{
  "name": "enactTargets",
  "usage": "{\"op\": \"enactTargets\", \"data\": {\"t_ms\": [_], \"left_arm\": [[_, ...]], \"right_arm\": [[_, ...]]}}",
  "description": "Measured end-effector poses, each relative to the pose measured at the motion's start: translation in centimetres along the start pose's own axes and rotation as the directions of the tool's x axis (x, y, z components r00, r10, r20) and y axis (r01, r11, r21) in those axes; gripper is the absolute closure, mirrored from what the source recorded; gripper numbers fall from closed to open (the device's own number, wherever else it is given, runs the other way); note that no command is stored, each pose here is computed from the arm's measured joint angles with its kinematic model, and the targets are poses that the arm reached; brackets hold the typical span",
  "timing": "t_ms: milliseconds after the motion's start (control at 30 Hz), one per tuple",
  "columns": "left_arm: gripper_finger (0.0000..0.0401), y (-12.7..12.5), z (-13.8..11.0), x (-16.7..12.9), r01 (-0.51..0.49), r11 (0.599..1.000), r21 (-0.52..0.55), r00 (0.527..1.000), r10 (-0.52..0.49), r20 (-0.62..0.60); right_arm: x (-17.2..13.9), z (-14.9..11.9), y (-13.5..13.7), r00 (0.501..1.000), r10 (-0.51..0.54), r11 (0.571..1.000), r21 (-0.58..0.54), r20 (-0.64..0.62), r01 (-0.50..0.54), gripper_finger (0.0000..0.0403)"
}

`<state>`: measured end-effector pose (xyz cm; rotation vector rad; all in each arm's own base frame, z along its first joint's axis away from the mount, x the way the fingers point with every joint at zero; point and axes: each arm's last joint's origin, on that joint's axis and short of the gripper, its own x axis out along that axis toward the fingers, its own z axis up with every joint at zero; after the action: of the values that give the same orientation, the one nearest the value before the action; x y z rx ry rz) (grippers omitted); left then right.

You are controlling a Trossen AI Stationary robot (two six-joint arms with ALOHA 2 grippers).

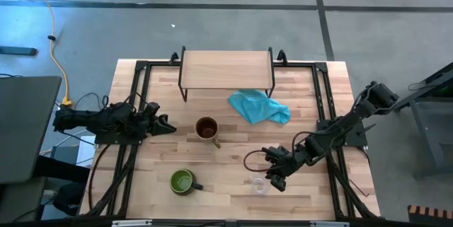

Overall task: Stack small to large cups/mugs on shelf
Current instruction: Put the transparent mug on the shelf

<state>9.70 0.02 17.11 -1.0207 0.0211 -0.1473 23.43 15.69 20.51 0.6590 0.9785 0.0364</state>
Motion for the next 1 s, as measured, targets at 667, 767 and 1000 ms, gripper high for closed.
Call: {"op": "enactTargets", "data": {"t_ms": [667,767,1000], "left_arm": [[0.0311,0.0,-0.1,0.0,0.013,1.000,-0.023,1.000,-0.013,-0.023],[0.0311,0.0,-0.1,0.0,0.013,1.000,-0.023,1.000,-0.013,-0.023],[0.0311,0.0,-0.1,0.0,0.013,1.000,-0.023,1.000,-0.013,-0.022]], "right_arm": [[-4.5,2.9,4.7,0.982,-0.179,0.931,-0.333,-0.054,0.151,0.0320],[-3.9,2.8,5.1,0.964,-0.200,0.944,-0.299,-0.178,0.140,0.0320],[-1.8,3.3,7.1,0.915,-0.281,0.932,-0.310,-0.289,0.188,0.0320]]}}
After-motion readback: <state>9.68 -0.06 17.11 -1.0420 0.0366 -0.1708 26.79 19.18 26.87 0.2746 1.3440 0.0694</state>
